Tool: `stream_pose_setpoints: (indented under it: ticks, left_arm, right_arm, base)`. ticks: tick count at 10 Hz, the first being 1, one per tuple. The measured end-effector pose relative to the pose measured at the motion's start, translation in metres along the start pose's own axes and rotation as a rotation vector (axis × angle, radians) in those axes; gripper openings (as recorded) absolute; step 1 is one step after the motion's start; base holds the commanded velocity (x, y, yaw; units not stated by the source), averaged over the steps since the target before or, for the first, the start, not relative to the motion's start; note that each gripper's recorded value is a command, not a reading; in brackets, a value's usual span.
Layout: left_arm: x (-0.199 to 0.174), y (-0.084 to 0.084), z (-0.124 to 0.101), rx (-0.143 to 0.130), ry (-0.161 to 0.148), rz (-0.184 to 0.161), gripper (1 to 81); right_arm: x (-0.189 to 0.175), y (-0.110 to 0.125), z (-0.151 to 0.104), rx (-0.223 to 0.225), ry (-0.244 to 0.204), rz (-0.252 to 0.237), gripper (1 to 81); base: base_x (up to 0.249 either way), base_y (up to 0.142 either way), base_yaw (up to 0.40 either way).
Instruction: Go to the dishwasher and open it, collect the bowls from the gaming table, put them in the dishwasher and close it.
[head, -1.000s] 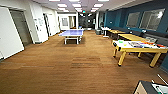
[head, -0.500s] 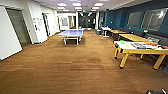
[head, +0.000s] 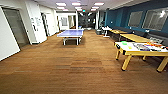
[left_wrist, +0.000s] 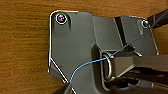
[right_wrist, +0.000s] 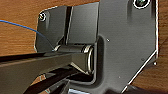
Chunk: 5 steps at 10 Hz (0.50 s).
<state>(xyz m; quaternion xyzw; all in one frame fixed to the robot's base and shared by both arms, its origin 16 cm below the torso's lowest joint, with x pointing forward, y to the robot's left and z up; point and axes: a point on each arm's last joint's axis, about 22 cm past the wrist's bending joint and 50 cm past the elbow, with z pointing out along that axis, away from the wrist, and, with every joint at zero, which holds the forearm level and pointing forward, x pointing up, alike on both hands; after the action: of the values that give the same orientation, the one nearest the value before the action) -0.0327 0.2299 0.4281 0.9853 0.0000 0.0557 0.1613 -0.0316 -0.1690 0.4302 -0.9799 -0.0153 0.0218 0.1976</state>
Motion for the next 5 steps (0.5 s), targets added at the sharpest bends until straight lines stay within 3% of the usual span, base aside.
stream_pose_setpoints:
  ticks: [5]
  left_arm:
    - [0.0003,0.0027,0.0009,-0.003,0.001,0.000,81.1]
  right_arm:
    - [0.0004,0.0019,-0.0001,-0.005,0.002,0.001,81.1]
  base:
    - [0.258,0.000,0.000]
